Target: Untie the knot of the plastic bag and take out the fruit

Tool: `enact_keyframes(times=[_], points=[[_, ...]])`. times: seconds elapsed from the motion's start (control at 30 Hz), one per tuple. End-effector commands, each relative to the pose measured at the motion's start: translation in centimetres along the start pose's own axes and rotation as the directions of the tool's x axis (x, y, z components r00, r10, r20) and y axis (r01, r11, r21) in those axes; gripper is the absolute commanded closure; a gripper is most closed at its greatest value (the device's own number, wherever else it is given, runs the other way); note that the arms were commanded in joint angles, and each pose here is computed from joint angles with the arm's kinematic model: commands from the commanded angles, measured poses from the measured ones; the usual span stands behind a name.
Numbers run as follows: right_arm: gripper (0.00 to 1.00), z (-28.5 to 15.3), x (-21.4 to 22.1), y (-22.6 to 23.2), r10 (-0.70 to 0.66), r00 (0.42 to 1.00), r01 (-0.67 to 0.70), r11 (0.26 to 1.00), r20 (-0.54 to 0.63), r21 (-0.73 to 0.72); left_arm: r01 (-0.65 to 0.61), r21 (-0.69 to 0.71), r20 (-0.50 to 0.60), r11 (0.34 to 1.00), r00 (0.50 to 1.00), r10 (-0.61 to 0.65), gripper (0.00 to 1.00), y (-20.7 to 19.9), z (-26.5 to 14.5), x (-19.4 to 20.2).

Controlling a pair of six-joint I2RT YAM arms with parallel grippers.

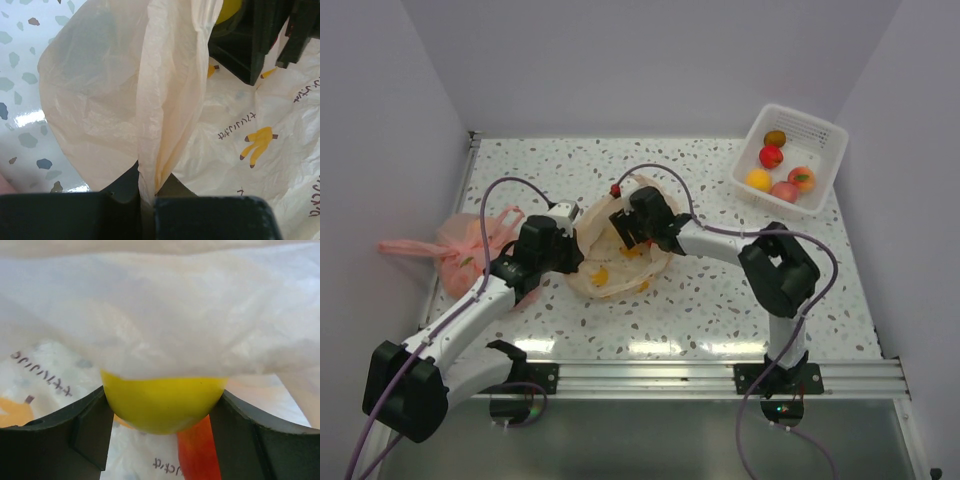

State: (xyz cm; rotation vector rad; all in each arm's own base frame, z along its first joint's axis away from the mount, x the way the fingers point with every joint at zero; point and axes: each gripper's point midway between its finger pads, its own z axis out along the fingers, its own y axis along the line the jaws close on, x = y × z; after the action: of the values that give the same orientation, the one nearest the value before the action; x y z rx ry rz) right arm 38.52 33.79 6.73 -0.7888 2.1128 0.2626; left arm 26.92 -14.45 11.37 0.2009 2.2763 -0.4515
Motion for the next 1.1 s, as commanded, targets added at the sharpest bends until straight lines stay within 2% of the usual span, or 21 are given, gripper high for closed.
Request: enact_keyframes(times=[0.0,0.1,0.13,0.17,0.37,0.4,0.43,0.53,0.7,0.83,0.87,0.93,0.97,1.03,1.07], points=[[0.91,-3.3,-4.4,0.8,0.067,0.988,-0.058,0.996,0.136,-0.069,-0.020,-0.003,0.030,1.000,0.999,0.021,1.00,0.2,0.0,-0.8],[0.91,-5.6,-4.8,2.6,0.063,0.989,-0.038,0.982,0.131,-0.186,-0.017,-0.009,0.032,1.000,0.999,0.018,1.00,0.3,0.0,-0.8],[0.91,-6.3,-4.0,3.0,0.056,0.994,-0.034,0.976,0.098,-0.214,-0.019,-0.012,0.032,1.000,0.999,0.019,1.00,0.4,0.0,-0.8],[0.91,-7.2,-4.0,4.2,0.050,0.994,-0.021,0.958,0.094,-0.285,-0.018,-0.014,0.031,1.000,0.999,0.019,1.00,0.4,0.0,-0.8],[0.91,-13.0,-3.1,7.6,0.011,0.999,0.010,0.879,0.041,-0.477,-0.016,-0.028,0.035,0.999,0.999,0.017,1.00,0.6,0.0,-0.9],[0.91,-14.1,-3.3,8.5,-0.017,0.998,0.045,0.845,0.057,-0.532,-0.013,-0.030,0.037,0.999,0.999,0.015,1.00,0.6,-0.1,-0.9],[0.91,-15.0,-2.9,8.9,-0.022,0.999,0.038,0.827,0.035,-0.560,-0.013,-0.030,0.032,0.999,0.999,0.014,1.00,0.7,0.0,-0.8],[0.91,-17.9,-4.6,9.5,-0.026,0.998,0.060,0.786,0.064,-0.615,-0.014,-0.030,0.026,0.999,1.000,0.015,1.00,0.6,0.1,-0.7],[0.92,-21.0,-10.2,6.4,0.032,0.978,0.083,0.844,0.205,-0.530,-0.014,-0.039,0.028,0.999,0.999,0.015,1.00,0.8,0.0,-0.7],[0.93,-22.1,-14.1,1.1,0.072,0.952,0.045,0.928,0.296,-0.370,-0.013,-0.040,0.027,0.999,1.000,0.014,1.00,0.9,0.0,-0.7],[0.93,-21.6,-14.4,-2.1,0.092,0.949,-0.008,0.963,0.301,-0.268,-0.013,-0.040,0.029,0.999,0.999,0.014,1.00,0.8,0.0,-0.7],[0.93,-21.1,-14.6,-6.0,0.152,0.941,-0.109,0.982,0.303,-0.153,-0.015,-0.036,0.027,0.999,0.999,0.016,1.00,0.8,0.0,-0.7],[0.94,-20.9,-14.3,-10.1,0.193,0.931,-0.192,0.981,0.310,-0.034,-0.014,-0.038,0.031,0.999,0.999,0.016,1.00,0.8,-0.1,-0.8],[0.94,-20.1,-13.1,-14.5,0.245,0.921,-0.287,0.953,0.304,0.100,-0.013,-0.037,0.033,0.999,0.999,0.014,1.00,0.8,-0.1,-0.8],[0.94,-20.2,-12.3,-18.0,0.302,0.900,-0.368,0.914,0.314,0.173,-0.014,-0.037,0.033,0.999,0.999,0.016,1.00,0.8,-0.1,-0.8]])
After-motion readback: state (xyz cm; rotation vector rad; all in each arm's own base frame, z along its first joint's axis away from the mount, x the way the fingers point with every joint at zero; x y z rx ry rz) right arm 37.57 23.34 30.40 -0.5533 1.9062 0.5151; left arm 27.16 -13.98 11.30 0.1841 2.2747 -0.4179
